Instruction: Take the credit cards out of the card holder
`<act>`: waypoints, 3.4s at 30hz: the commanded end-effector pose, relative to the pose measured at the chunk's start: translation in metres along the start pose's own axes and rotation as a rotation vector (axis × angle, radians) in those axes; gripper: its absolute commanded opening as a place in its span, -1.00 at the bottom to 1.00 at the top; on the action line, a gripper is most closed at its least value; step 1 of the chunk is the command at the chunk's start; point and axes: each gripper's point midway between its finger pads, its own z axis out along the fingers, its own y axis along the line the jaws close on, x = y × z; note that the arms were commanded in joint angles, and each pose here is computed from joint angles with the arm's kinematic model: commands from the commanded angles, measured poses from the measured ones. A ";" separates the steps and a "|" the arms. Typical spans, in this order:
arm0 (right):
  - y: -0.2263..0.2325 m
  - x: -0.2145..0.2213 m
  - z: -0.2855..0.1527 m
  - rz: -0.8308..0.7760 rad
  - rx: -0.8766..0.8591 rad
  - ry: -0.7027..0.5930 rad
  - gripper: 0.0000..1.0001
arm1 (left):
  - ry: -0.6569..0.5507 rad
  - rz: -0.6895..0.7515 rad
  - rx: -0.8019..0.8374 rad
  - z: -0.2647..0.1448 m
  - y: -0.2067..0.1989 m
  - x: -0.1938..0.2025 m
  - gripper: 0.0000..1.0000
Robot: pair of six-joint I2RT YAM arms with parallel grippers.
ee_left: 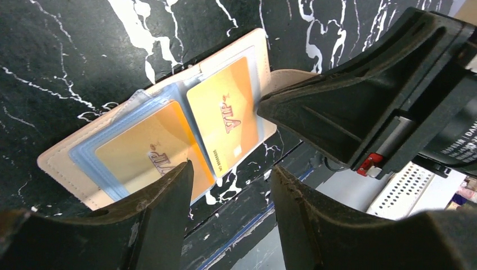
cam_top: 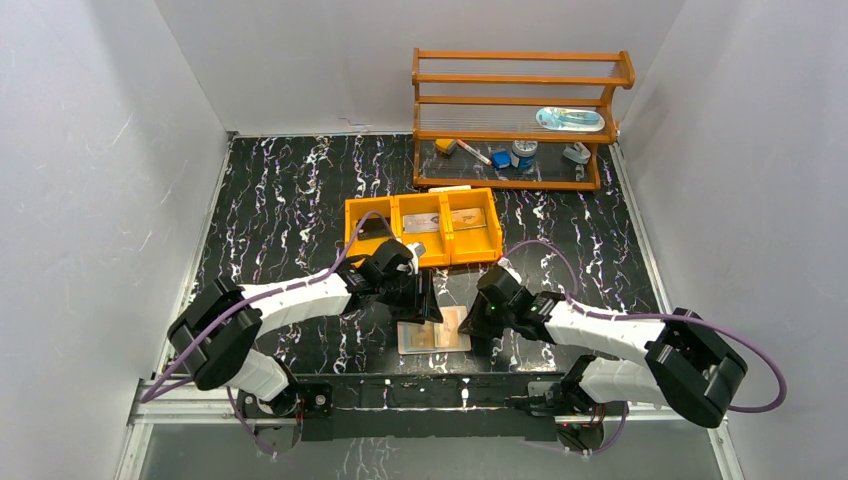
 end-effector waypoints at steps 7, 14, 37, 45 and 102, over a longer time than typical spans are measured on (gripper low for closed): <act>-0.033 0.011 0.010 0.021 0.115 0.031 -0.64 | 0.042 0.013 0.048 0.007 -0.012 0.001 0.03; -0.047 0.018 0.016 0.045 0.167 0.058 -0.63 | 0.058 -0.017 -0.023 0.019 0.008 0.007 -0.02; -0.052 0.031 0.023 0.061 0.151 0.110 -0.73 | 0.006 -0.100 -0.081 0.030 0.044 0.021 -0.38; -0.053 0.030 0.023 0.066 0.151 0.103 -0.73 | -0.030 -0.088 -0.047 0.025 0.032 0.010 -0.98; -0.012 0.032 0.032 0.067 -0.016 0.161 -0.49 | 0.007 -0.045 0.035 0.010 0.002 0.007 -0.59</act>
